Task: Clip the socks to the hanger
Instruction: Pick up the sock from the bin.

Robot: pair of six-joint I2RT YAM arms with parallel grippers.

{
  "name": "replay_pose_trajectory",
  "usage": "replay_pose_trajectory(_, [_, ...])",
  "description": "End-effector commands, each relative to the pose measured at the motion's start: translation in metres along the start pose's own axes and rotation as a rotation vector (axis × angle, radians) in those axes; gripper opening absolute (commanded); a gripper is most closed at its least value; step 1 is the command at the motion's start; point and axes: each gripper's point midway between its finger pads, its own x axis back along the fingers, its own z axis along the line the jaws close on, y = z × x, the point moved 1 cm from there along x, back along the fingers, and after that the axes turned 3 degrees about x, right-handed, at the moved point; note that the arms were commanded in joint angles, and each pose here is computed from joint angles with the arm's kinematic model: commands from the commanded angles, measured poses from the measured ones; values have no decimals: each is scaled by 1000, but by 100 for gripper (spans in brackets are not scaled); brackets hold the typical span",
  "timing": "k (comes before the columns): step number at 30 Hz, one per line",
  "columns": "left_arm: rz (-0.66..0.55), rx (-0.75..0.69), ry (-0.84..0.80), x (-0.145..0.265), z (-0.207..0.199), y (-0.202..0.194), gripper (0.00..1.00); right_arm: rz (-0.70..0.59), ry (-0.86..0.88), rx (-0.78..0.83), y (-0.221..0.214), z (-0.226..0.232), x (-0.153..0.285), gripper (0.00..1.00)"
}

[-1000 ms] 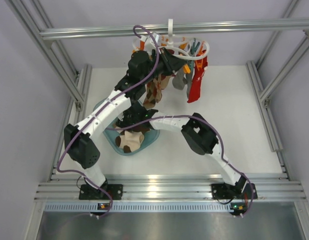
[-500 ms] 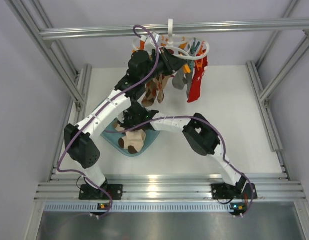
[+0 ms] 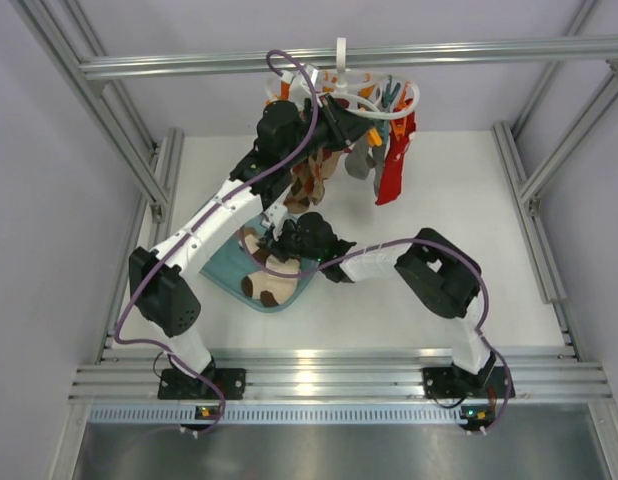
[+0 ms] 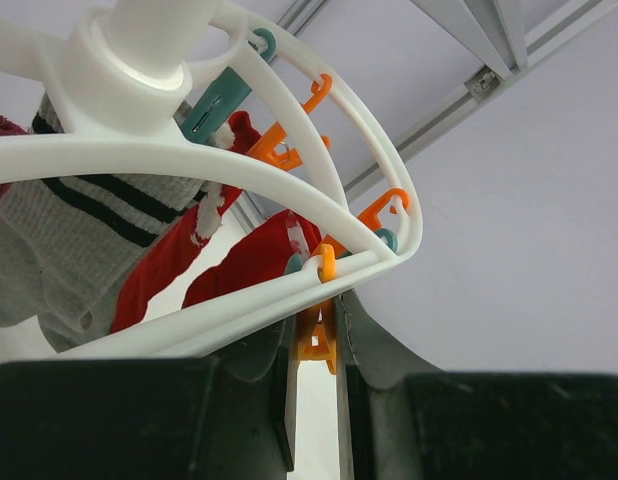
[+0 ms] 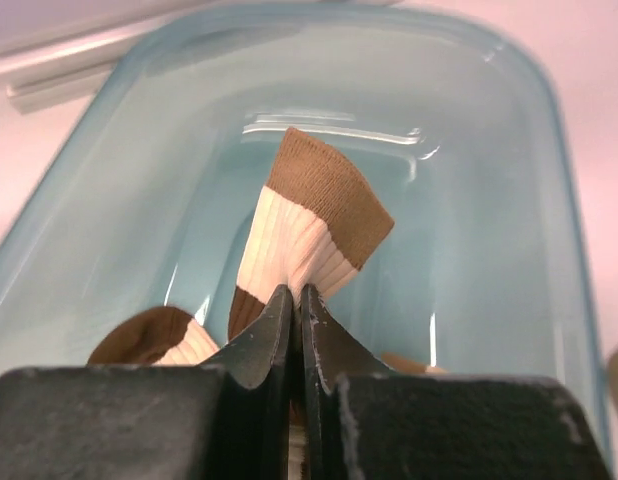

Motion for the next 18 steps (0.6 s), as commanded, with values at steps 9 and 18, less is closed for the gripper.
replay_pose_trajectory(9, [-48, 42, -2, -13, 12, 12, 0, -476, -232, -77, 136, -42, 74, 0])
replay_pose_trajectory(18, [-60, 25, -14, -13, 7, 17, 0, -482, -285, -75, 128, -49, 100, 0])
